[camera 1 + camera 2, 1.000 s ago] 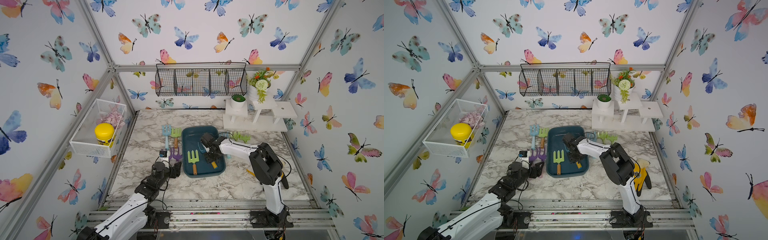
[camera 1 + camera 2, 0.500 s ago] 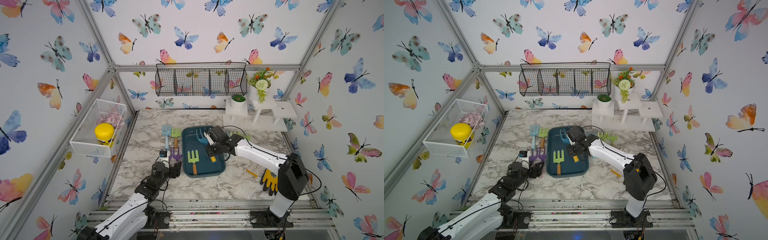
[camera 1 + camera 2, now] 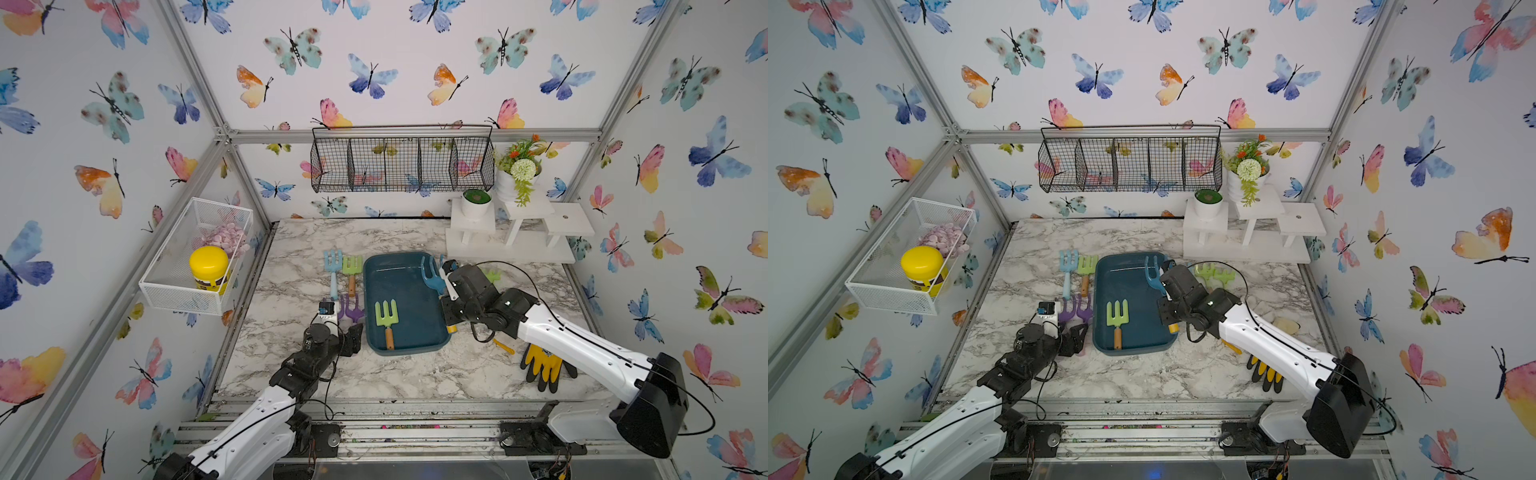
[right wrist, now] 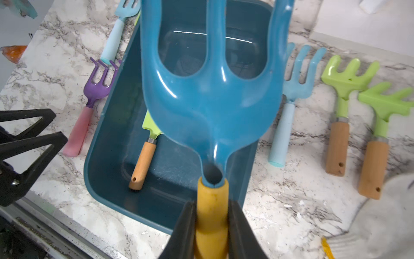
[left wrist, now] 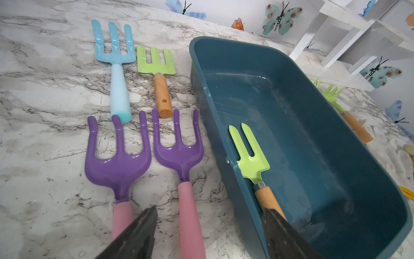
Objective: Take the hand rake out of the storage box
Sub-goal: Place the rake at the center of the board, then adjust the rake in the storage box.
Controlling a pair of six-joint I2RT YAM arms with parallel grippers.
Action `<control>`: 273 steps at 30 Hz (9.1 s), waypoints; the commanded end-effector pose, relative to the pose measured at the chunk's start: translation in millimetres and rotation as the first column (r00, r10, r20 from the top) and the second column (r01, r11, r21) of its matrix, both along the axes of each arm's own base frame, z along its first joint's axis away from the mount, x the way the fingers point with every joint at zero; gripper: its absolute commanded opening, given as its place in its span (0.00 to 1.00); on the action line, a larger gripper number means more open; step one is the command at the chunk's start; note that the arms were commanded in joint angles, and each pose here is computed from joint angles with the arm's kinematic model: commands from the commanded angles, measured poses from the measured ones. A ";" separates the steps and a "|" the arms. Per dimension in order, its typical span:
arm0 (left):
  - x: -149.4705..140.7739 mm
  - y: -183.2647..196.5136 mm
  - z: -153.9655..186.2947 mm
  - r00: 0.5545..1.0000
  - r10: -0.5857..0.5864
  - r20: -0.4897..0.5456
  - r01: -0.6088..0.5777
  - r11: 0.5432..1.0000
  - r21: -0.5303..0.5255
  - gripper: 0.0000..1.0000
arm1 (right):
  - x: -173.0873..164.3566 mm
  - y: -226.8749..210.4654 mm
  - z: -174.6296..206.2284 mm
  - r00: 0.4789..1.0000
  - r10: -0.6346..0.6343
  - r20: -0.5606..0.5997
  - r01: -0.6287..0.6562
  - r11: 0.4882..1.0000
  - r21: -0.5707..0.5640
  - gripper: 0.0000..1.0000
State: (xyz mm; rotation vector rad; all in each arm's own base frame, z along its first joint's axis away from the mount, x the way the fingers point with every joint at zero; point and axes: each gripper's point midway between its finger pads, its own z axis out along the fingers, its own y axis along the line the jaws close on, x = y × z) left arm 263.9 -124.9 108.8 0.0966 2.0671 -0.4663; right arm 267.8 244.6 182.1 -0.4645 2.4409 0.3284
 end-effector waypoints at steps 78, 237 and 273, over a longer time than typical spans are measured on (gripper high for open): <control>3.3 -0.9 13.6 1.000 0.009 0.026 -0.009 1.000 -0.019 0.80 | -69.4 -80.1 -176.2 0.892 -0.223 -0.392 0.126 0.958 -0.258 0.31; 59.3 -142.5 -52.4 0.772 0.072 -0.632 0.178 0.930 0.323 0.64 | -17.9 -95.6 14.9 0.960 -0.177 0.218 0.181 0.983 0.003 0.97; 33.8 -144.0 -93.8 0.742 0.079 -0.665 0.262 0.880 0.397 0.29 | -17.6 -94.2 11.8 0.963 -0.171 0.209 0.176 0.984 -0.005 0.97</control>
